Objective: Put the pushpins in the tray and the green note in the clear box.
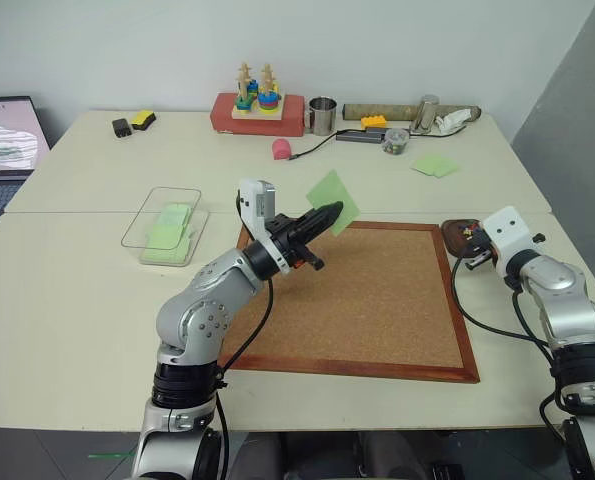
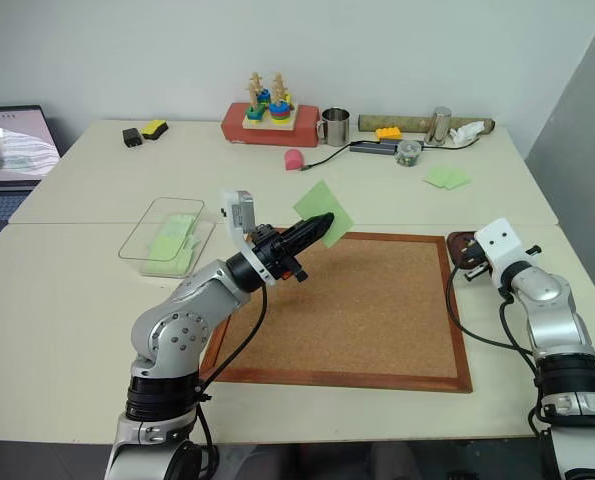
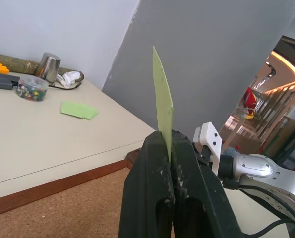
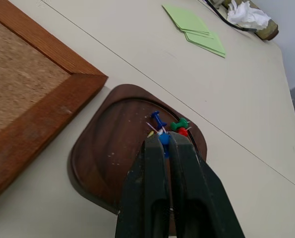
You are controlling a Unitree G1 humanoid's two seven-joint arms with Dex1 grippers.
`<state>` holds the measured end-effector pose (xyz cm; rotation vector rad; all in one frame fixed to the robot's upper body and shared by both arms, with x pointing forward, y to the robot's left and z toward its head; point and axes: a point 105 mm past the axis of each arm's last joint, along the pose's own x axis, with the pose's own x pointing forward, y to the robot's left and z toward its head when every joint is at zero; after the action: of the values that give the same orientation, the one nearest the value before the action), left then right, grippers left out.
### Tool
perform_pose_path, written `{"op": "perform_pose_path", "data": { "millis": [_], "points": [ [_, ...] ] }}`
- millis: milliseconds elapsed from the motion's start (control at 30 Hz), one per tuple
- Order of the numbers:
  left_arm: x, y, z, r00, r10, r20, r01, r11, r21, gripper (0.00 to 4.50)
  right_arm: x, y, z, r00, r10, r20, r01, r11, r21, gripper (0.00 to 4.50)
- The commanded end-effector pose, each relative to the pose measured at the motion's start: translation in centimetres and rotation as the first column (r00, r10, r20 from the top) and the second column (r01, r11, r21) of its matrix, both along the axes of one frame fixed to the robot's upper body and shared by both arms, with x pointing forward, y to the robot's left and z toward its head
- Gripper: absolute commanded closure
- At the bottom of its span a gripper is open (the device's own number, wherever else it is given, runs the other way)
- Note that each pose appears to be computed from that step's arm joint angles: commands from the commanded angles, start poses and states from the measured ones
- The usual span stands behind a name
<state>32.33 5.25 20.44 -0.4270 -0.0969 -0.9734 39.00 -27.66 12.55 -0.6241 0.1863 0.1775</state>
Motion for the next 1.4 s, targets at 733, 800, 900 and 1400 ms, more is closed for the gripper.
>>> {"op": "perform_pose_path", "data": {
  "millis": [733, 800, 900, 1400],
  "points": [
    [0.5, 5.9, 3.6, 0.969, 0.204, 0.142, -0.213, 0.976, 0.049, 4.50, -2.5, 6.3, 10.2, 0.907, 0.325, 0.268, -0.364, 0.925, 0.109, 0.89],
    [1.1, 8.3, 3.8, 0.945, 0.282, 0.169, -0.300, 0.949, 0.096, 4.50, -4.3, 10.1, 11.3, 0.820, 0.508, 0.265, -0.548, 0.830, 0.106, 0.89],
    [2.0, 11.6, 3.9, 0.896, 0.391, 0.209, -0.426, 0.891, 0.157, 4.50, -5.9, 14.1, 12.7, 0.707, 0.654, 0.269, -0.696, 0.711, 0.100, 0.89],
    [5.5, 25.6, 0.7, 0.530, 0.830, 0.173, -0.822, 0.452, 0.347, 4.50, -7.0, 22.5, 12.8, 0.541, 0.821, 0.183, -0.832, 0.492, 0.255, 0.89]
  ]
}}
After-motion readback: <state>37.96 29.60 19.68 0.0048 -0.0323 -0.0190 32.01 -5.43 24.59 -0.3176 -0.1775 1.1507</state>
